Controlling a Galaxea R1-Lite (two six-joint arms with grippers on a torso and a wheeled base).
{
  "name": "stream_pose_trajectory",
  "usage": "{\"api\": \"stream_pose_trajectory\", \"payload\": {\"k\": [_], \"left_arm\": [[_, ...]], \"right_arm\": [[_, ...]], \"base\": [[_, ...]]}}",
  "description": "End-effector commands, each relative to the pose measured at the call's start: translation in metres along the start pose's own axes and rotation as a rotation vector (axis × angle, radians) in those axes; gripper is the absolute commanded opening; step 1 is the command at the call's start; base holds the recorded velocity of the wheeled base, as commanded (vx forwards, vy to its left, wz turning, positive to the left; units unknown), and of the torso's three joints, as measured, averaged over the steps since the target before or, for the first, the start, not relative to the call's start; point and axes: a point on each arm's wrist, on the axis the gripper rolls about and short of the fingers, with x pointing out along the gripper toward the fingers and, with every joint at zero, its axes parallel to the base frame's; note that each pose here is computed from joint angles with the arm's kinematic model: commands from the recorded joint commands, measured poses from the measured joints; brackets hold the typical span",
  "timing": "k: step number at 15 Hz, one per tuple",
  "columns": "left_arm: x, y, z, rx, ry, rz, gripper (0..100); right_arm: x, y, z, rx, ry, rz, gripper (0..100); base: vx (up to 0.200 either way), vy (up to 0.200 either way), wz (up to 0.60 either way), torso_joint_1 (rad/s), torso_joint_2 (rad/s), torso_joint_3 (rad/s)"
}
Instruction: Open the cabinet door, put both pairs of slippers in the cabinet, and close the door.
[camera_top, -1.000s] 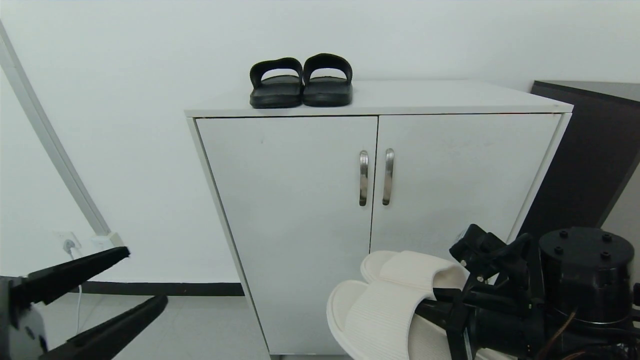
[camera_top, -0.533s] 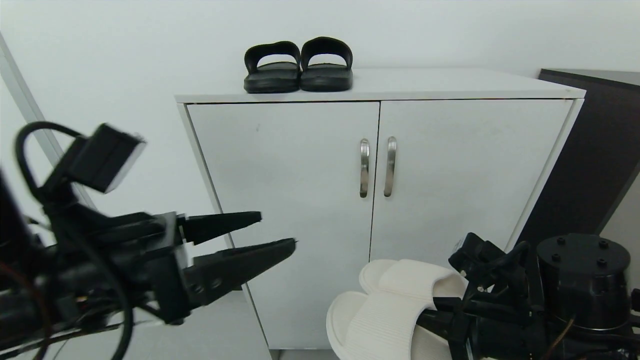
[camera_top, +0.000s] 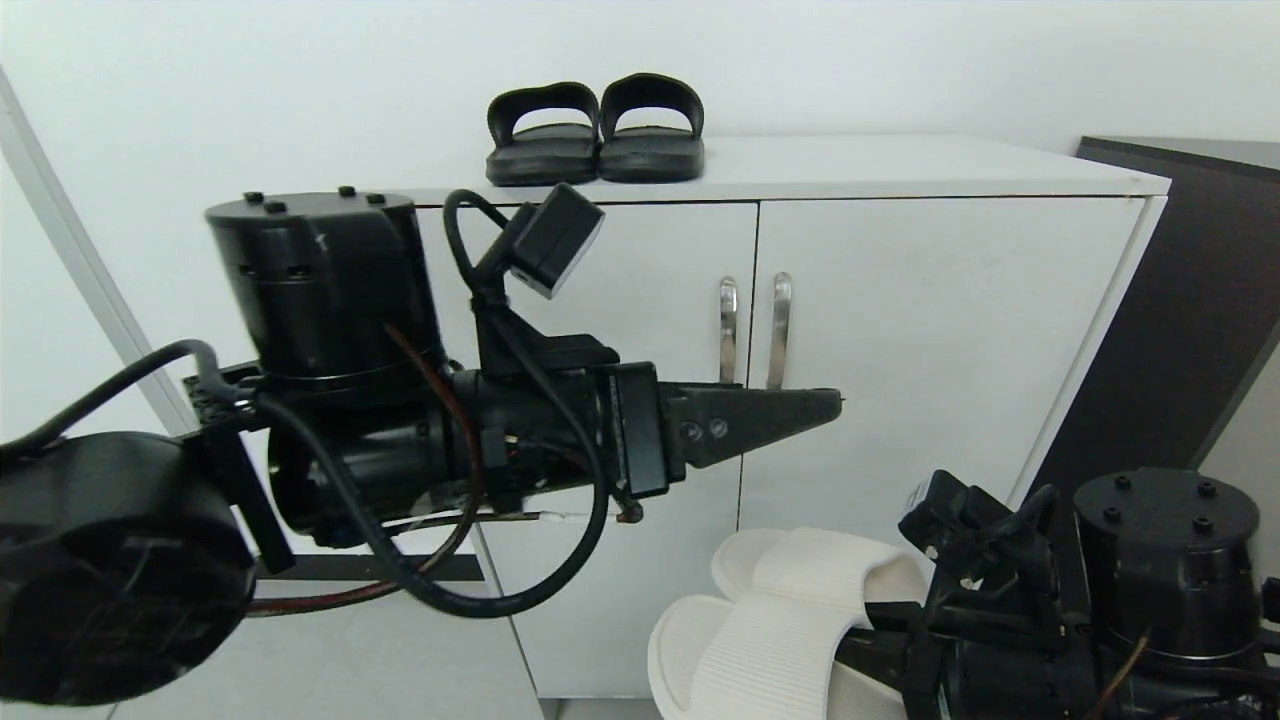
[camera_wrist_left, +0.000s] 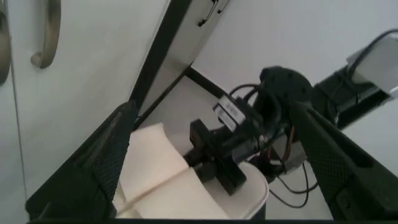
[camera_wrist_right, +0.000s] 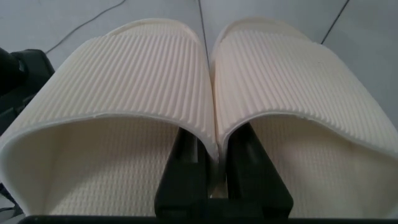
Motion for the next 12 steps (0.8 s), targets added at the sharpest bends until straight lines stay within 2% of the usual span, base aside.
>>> {"api": "stream_pose_trajectory", "payload": {"k": [1, 2, 4, 7, 9, 12], "left_arm": [[0.019, 0.013, -0.003, -0.019, 0.015, 0.004, 100], [0.031, 0.022, -0.003, -0.02, 0.008, 0.031, 100], [0.047, 0.029, -0.001, -0.017, -0.02, 0.084, 100], [0.055, 0.025, 0.01, 0.021, -0.076, 0.116, 100], [0.062, 0.031, 0.012, 0.064, -0.095, 0.167, 100], [0.07, 0.036, 0.015, 0.103, -0.121, 0.22, 100]], "right_arm": [[0.0, 0.0, 0.0, 0.001, 0.001, 0.003, 0], [0.0, 0.0, -0.002, 0.002, 0.007, 0.004, 0], [0.0, 0.0, -0.002, 0.002, 0.008, 0.004, 0], [0.001, 0.001, -0.001, -0.001, 0.003, 0.023, 0], [0.0, 0.0, -0.001, -0.001, 0.003, 0.024, 0], [0.0, 0.0, -0.001, -0.001, 0.003, 0.024, 0]], "base": [[0.0, 0.0, 0.0, 0.0, 0.0, 0.0], [0.0, 0.0, 0.0, 0.0, 0.0, 0.0], [0.0, 0.0, 0.0, 0.0, 0.0, 0.0], [0.0, 0.0, 0.0, 0.0, 0.0, 0.0], [0.0, 0.0, 0.0, 0.0, 0.0, 0.0], [0.0, 0.0, 0.0, 0.0, 0.0, 0.0]]}}
